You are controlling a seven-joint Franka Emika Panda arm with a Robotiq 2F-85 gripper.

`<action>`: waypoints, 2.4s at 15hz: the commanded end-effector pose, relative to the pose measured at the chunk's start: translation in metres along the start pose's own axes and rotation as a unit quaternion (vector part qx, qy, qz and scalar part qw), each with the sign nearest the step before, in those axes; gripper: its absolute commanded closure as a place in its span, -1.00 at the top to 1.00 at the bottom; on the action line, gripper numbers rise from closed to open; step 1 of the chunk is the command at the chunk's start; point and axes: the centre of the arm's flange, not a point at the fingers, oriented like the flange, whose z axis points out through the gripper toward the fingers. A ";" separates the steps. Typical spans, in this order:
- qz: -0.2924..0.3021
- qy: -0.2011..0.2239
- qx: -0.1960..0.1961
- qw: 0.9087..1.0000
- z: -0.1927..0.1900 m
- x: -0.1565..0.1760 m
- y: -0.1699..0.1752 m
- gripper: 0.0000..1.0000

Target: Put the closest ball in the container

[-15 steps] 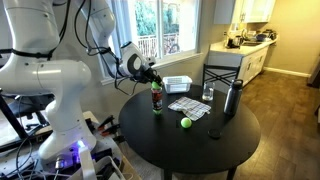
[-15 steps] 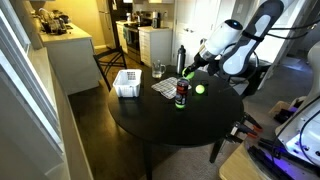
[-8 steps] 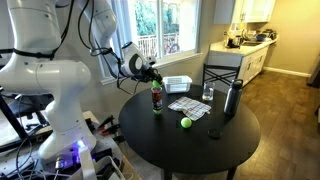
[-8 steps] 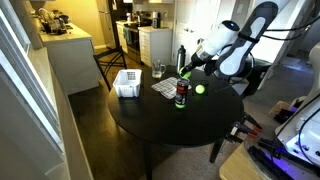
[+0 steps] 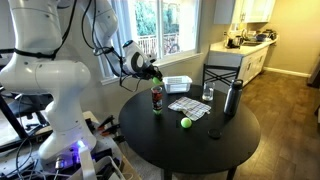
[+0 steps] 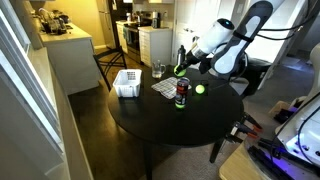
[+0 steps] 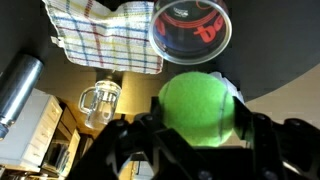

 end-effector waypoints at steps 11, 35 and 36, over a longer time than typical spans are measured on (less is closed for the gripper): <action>-0.005 -0.035 0.004 0.999 0.019 -0.034 0.008 -0.15; 0.025 -0.016 -0.015 0.999 0.002 -0.019 0.027 1.00; 0.020 -0.023 -0.017 0.999 0.013 -0.017 0.026 1.00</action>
